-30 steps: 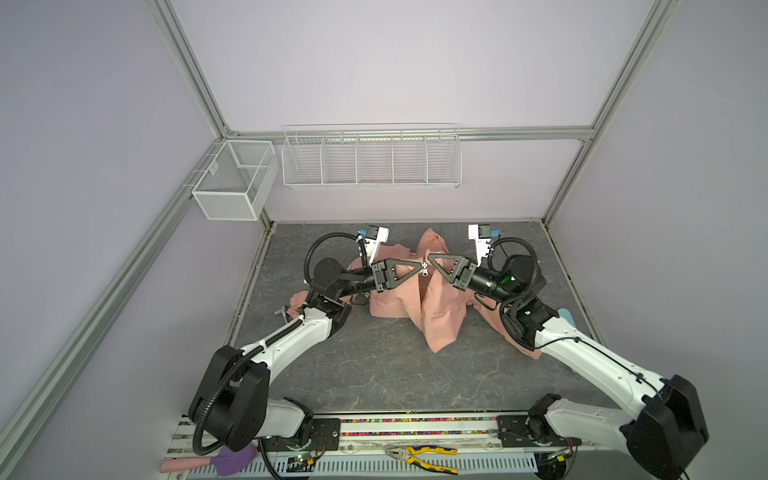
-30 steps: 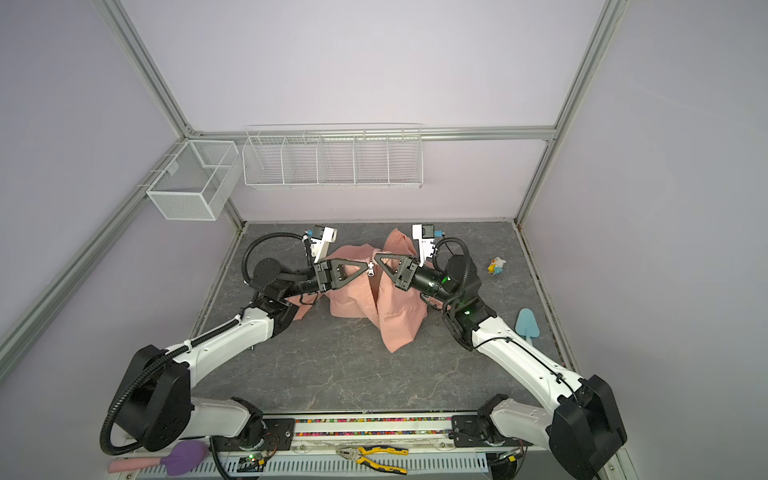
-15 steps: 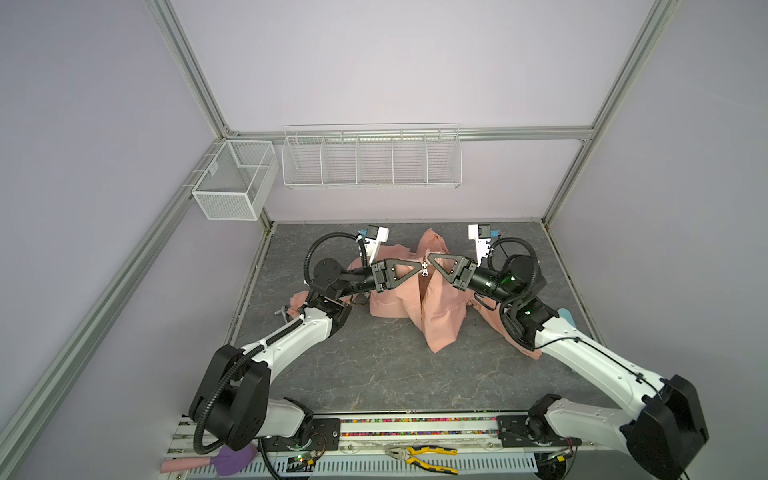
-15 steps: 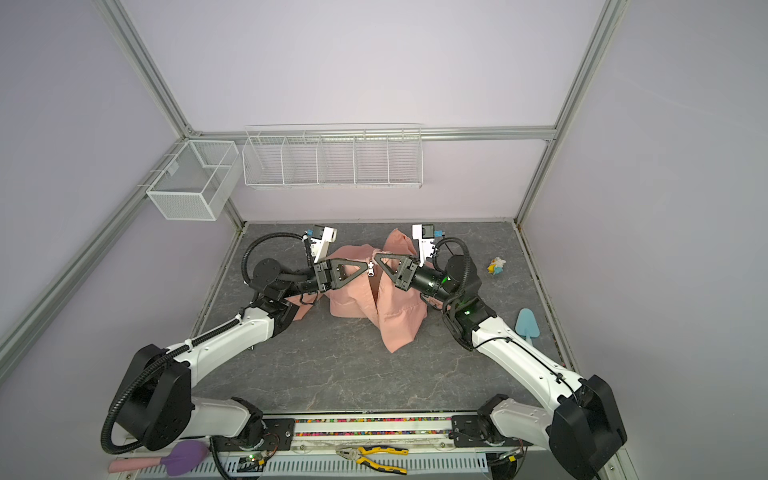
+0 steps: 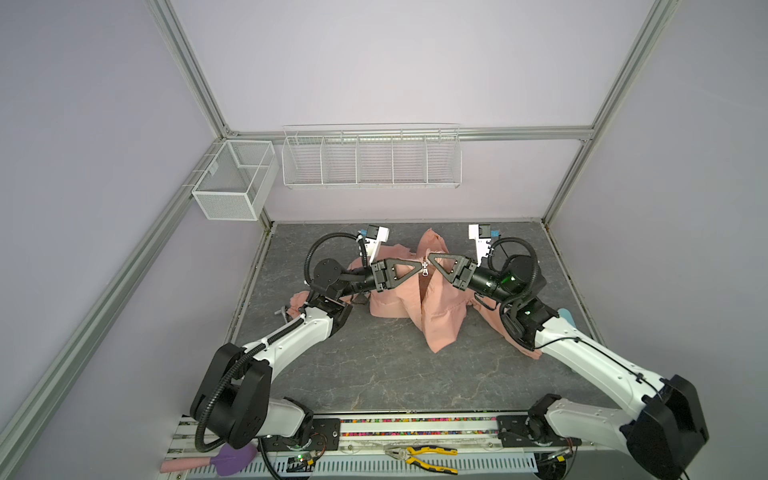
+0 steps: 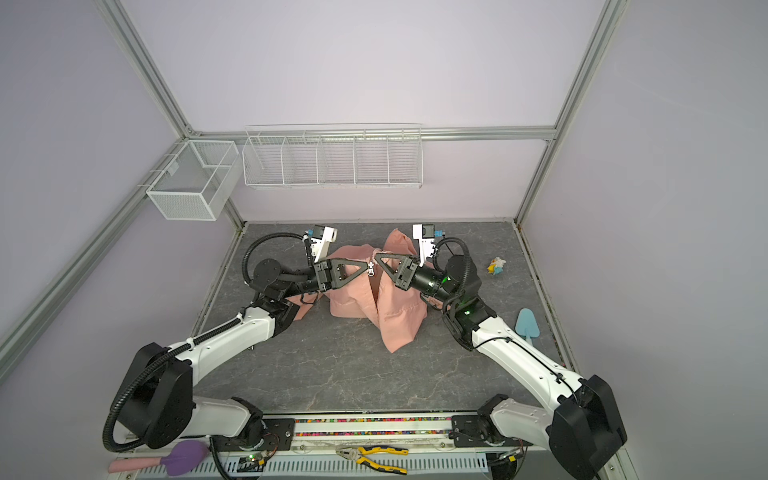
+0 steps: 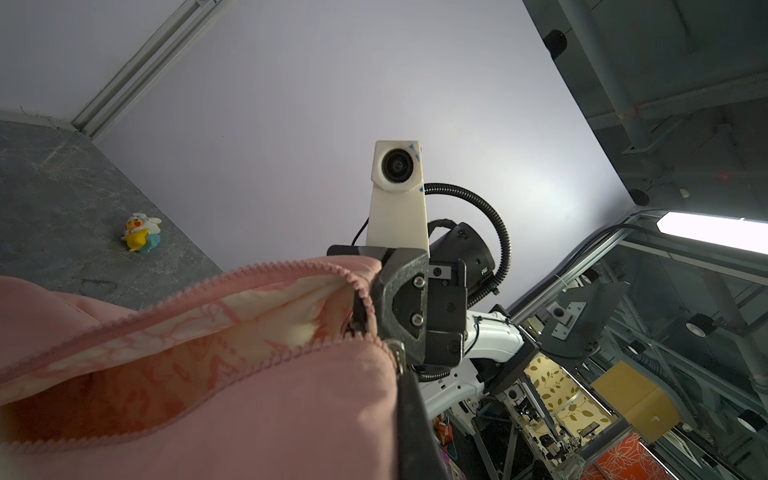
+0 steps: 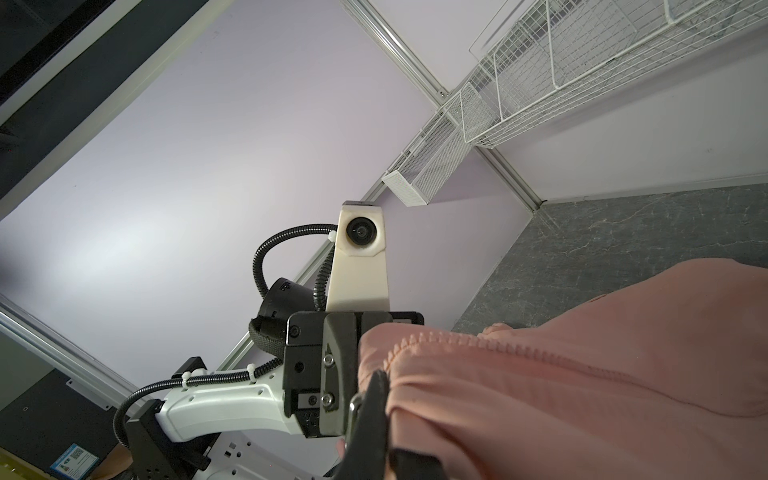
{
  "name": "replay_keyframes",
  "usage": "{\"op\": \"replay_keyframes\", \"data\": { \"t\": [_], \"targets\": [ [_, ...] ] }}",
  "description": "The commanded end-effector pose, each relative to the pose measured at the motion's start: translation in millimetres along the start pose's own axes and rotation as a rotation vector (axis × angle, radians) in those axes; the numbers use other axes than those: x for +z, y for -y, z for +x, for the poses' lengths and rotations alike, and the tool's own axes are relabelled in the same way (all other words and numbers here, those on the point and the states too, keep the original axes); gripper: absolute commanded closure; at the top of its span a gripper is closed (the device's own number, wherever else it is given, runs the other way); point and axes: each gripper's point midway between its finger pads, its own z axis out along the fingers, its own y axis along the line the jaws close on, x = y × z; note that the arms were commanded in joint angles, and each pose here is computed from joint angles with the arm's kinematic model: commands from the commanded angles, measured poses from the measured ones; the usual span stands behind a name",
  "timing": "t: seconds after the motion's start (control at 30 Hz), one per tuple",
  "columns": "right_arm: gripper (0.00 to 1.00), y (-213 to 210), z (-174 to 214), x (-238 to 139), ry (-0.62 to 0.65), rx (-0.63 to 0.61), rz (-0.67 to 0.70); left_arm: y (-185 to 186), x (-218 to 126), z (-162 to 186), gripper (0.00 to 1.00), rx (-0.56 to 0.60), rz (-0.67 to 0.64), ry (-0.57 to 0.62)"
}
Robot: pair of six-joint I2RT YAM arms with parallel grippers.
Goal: Zip up the jacket
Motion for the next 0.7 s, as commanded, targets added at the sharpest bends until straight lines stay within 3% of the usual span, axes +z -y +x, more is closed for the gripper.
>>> {"op": "replay_keyframes", "data": {
  "t": [0.0, 0.67],
  "targets": [
    [0.94, -26.1, -12.3, -5.5, 0.050, -0.061, -0.070, 7.2, 0.1, 0.6, 1.00, 0.028, 0.033, -0.006],
    [0.94, -22.2, -7.1, -2.6, 0.025, -0.055, -0.064, 9.8, 0.4, 0.5, 1.00, 0.025, 0.047, -0.007]
  ]
}}
